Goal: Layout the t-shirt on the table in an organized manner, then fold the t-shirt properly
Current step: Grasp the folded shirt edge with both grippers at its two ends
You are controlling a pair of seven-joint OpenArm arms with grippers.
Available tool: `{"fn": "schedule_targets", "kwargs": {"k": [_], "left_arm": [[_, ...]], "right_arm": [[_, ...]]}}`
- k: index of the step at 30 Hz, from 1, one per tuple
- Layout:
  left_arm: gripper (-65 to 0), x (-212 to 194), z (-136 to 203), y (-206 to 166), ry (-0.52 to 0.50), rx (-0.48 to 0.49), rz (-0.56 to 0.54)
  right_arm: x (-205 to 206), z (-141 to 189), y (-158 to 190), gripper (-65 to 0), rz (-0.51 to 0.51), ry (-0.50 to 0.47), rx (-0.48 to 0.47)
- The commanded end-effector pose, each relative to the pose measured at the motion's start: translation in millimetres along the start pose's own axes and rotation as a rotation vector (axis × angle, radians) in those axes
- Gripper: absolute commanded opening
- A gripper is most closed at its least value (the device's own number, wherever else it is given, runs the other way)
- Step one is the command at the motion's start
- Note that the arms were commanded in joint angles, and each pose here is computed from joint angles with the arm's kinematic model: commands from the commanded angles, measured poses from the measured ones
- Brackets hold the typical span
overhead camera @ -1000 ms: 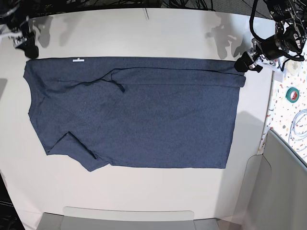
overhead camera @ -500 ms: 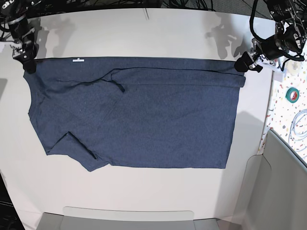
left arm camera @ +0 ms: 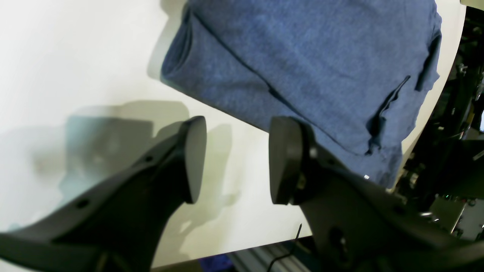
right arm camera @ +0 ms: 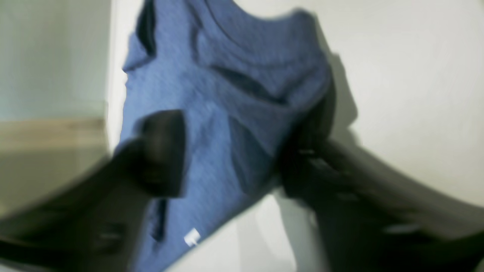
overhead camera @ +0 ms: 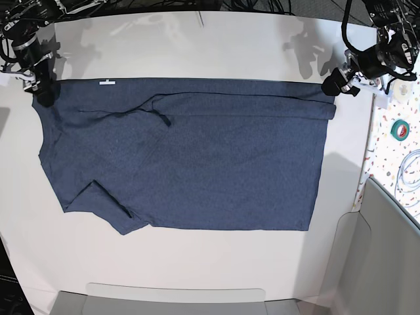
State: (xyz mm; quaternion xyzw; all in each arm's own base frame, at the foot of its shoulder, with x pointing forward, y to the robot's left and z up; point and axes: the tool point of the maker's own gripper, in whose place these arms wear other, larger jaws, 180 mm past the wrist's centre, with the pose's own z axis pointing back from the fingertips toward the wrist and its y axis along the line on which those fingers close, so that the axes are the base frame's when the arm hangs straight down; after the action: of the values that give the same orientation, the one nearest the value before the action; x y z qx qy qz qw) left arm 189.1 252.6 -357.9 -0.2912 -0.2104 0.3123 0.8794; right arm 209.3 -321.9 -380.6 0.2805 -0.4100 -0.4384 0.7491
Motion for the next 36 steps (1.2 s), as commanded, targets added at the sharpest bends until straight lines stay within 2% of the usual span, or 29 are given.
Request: {"fn": "schedule_targets", "kwargs": {"k": [1,3,5,9,16,18,23,36], "left_arm": [[-41.7,10.3,10.9,-0.1,-0.042,-0.007,-0.001],[-42.1,17.1,20.1,6.6,-0.097,-0.008,0.041],[-41.2,22.0,25.3,9.4,-0.124,-0.006,0.054],[-38.0,15.1,20.5,10.2,-0.117,-0.018,0.082],[-36.4,-21.9,-12.6,43.2,-0.021,-0.04,0.305],[-36.4,-17.8,-20.5,41.6,-0.019,-0.063,0.331],[-36.4,-6.9,-30.9,35.6,-0.024,-0.1,0.355],[-36.8,22.5,-38.8,7.9,-0.066,-0.167,0.323]], "right_arm": [[-2.3,2.6,-4.5,-48.0,-0.001,0.024,-0.023],[-2.2,4.0,-6.8,-65.0,-0.001,0.025,-0.032],[-3.6,4.6,-8.0,-65.0,-0.002,0.03,-0.034],[-4.7,6.0,-10.0,-65.0,-0.002,0.033,-0.04],[-5.3,5.8,-9.9,-65.0,-0.004,0.033,-0.039],[-5.6,6.2,-10.4,-65.0,-0.004,0.034,-0.041],[-5.3,6.3,-10.2,-65.0,-0.003,0.033,-0.041],[-7.5,6.4,-10.3,-65.0,-0.003,0.04,-0.04]]}}
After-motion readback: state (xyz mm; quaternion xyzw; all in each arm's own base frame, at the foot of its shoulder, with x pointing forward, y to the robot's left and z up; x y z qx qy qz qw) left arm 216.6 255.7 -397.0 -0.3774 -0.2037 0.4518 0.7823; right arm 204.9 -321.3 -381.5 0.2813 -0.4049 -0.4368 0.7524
